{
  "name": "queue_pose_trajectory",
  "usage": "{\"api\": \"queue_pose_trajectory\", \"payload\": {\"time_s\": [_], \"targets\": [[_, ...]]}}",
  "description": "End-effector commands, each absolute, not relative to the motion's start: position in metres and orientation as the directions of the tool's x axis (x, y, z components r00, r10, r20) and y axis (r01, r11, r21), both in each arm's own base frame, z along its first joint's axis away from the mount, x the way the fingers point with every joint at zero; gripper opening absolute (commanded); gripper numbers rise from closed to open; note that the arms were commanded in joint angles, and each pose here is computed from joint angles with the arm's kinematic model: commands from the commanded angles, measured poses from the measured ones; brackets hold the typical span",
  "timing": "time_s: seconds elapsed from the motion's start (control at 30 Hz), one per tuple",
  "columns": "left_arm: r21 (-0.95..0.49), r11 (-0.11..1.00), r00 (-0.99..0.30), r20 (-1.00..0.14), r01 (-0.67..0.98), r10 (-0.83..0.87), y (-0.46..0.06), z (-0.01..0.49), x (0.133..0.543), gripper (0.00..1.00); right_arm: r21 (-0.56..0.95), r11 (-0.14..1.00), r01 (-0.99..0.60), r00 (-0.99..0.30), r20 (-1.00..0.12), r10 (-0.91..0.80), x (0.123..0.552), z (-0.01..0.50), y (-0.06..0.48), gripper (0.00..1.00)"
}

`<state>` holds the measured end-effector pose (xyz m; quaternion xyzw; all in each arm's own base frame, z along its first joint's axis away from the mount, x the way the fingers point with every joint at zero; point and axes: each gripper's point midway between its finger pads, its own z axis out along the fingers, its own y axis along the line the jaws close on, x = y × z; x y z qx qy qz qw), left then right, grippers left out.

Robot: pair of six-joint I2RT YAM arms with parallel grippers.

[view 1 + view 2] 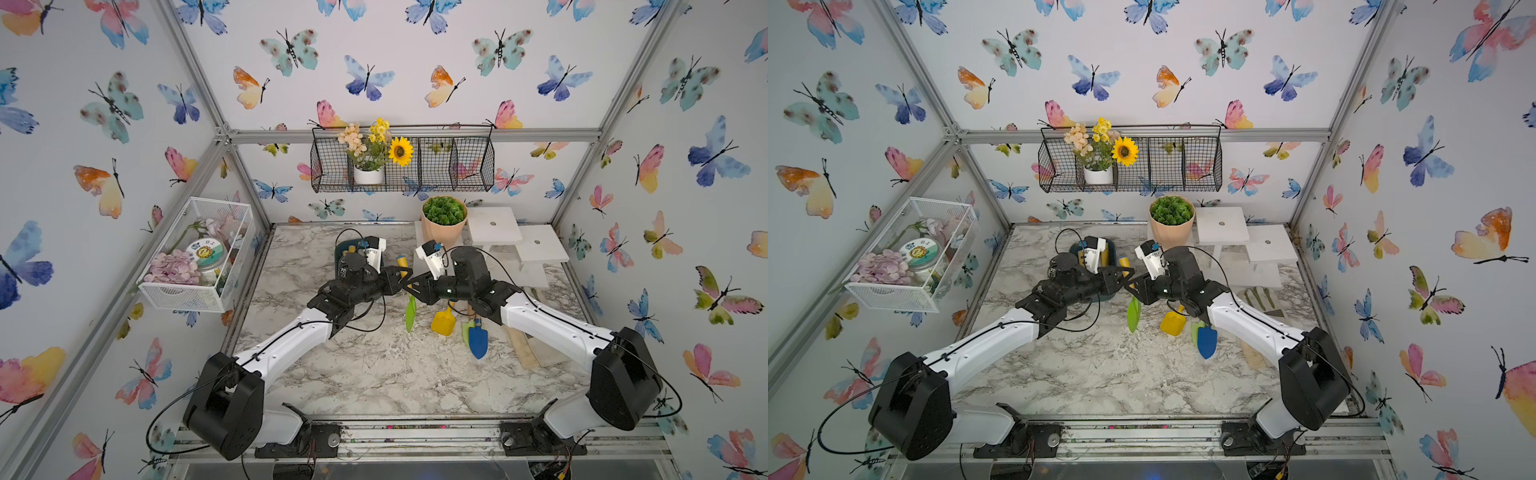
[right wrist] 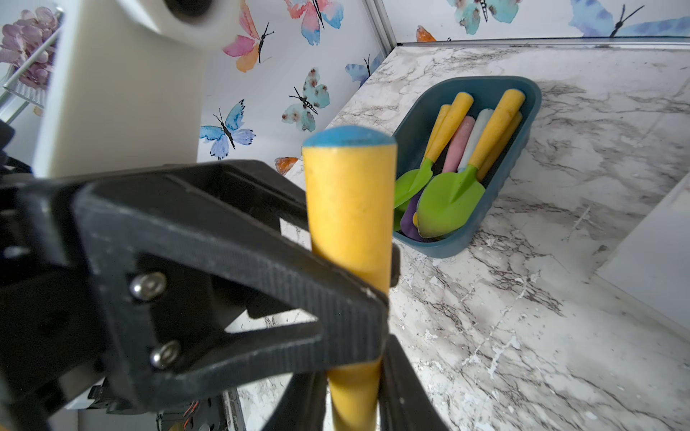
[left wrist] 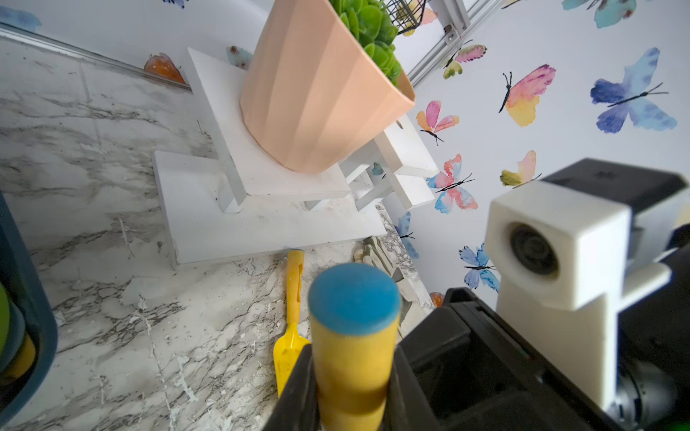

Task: Put the shovel into the storage box
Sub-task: Place the shovel in the storage box.

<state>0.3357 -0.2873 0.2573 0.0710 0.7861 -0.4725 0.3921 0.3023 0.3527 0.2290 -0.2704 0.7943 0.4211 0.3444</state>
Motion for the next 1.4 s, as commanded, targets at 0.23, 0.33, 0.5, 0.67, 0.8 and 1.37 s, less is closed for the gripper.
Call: {"api": "queue_pose_trajectory", "payload": {"time_s": [0.23, 0.33, 0.5, 0.67, 0.8, 1.37], "targets": [[-0.609, 0.692, -0.667, -0.703, 0.387, -0.246, -0.256, 0.26, 0.373, 0.0, 0.426, 0.6, -0.677, -0.621, -0.768, -0.156, 0.306, 0.217, 0.335, 0.43], [-0.568, 0.759, -0.666, -0.703, 0.317, -0.248, -0.234, 0.255, 0.389, 0.0, 0.409, 0.628, -0.662, -0.625, -0.764, -0.161, 0.306, 0.212, 0.328, 0.44], [-0.509, 0.846, -0.672, -0.683, 0.158, -0.286, -0.191, 0.24, 0.417, 0.0, 0.404, 0.653, -0.641, -0.639, -0.752, -0.162, 0.304, 0.205, 0.321, 0.44], [-0.436, 0.9, -0.675, -0.665, 0.001, -0.321, -0.148, 0.224, 0.444, 0.0, 0.401, 0.674, -0.62, -0.651, -0.742, -0.158, 0.303, 0.199, 0.315, 0.44], [-0.367, 0.927, -0.667, -0.67, -0.083, -0.325, -0.124, 0.213, 0.465, 0.0, 0.402, 0.683, -0.61, -0.659, -0.736, -0.155, 0.3, 0.196, 0.311, 0.44], [-0.186, 0.952, -0.629, -0.717, -0.242, -0.3, -0.087, 0.19, 0.535, 0.02, 0.396, 0.73, -0.558, -0.685, -0.716, -0.135, 0.292, 0.189, 0.292, 0.44]]}}
